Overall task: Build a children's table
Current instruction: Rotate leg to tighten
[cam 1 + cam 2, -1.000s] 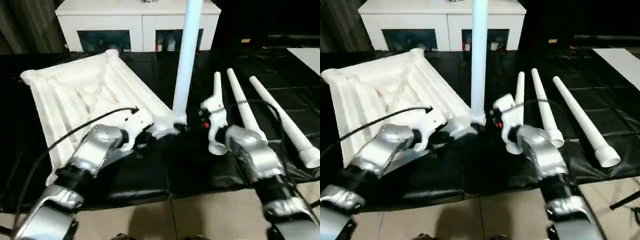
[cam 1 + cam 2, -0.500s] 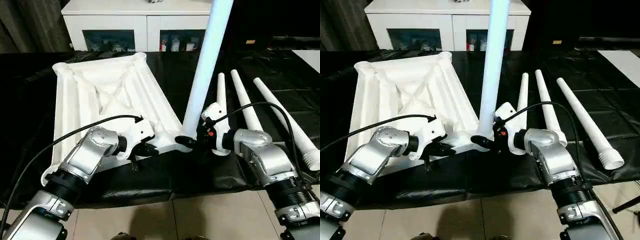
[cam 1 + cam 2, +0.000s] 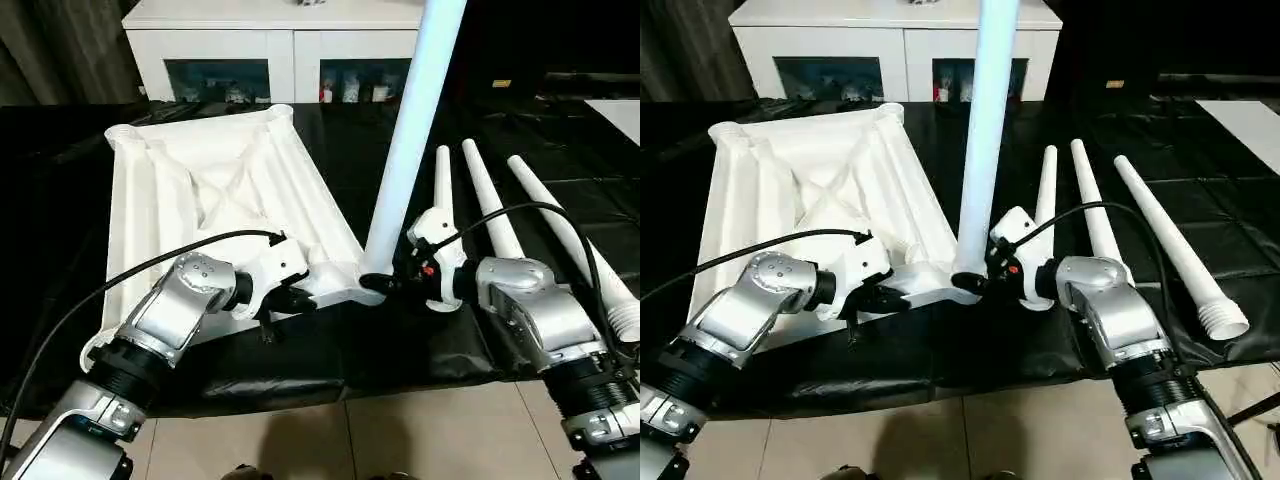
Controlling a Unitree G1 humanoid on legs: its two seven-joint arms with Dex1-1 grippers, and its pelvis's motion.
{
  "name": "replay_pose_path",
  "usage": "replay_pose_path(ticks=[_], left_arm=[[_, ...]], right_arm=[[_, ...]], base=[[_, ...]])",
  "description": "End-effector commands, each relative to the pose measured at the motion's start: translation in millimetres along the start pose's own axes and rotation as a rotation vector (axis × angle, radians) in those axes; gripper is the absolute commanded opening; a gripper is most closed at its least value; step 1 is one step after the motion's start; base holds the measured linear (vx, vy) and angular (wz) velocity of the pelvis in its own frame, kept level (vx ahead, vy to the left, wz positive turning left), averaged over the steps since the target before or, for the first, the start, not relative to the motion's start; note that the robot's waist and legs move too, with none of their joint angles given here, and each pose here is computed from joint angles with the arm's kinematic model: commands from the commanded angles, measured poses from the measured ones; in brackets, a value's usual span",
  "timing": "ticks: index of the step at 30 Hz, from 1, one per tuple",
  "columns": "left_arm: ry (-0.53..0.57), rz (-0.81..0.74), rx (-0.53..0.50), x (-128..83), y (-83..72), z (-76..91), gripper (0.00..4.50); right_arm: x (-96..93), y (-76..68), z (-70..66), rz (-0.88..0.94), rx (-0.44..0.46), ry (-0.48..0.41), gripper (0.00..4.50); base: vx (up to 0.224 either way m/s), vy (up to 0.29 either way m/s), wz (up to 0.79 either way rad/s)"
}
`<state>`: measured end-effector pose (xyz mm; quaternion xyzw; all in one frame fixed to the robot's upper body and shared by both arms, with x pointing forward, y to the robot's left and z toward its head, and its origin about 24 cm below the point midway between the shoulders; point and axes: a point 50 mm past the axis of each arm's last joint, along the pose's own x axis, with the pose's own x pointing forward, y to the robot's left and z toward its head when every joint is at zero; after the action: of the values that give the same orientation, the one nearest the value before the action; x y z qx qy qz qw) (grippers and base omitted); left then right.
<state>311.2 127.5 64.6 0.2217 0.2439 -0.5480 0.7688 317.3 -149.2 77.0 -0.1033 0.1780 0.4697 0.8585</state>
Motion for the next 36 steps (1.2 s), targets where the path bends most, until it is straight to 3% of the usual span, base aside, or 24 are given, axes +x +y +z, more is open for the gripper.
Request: replay_pose_path(ticks=[1,12,22,26,27,31,36], left_arm=[[-0.016,-0.005,0.058,-3,-0.1,11.8,0.0],[-0.019,0.001,0.049,-1,-0.5,11.8,0.0],[-0.044,0.104,0.02,10,6.4,22.0,0.0],[-0.06,0.209,-0.025,17,13.1,27.6,0.0],[-0.056,0.314,-0.106,22,21.3,30.6,0.0],[-0.067,0.442,-0.2,29,31.4,36.7,0.0],[-0.13,0.562,-0.248,37,40.6,58.6,0.0]], right_arm=[[-1.3,2.3,-4.3,0.023,-0.002,0.031,2.72],[6.7,2.3,-10.3,-0.014,0.048,0.021,2.09],[36.5,22.1,-32.6,-0.057,0.131,0.061,2.01],[49.8,16.7,-28.3,-0.195,0.198,0.019,2.0],[58.7,12.5,-26.1,-0.298,0.248,0.001,2.0],[72.2,9.1,-21.8,-0.431,0.309,-0.021,2.0],[100.7,14.1,-4.9,-0.554,0.506,-0.104,1.99]], base=[[0.0,0.0,0.0],[0.0,0.0,0.0],[0.0,0.0,0.0],[0.0,0.0,0.0],[0.0,0.0,0.0],[0.0,0.0,0.0],[0.0,0.0,0.0]])
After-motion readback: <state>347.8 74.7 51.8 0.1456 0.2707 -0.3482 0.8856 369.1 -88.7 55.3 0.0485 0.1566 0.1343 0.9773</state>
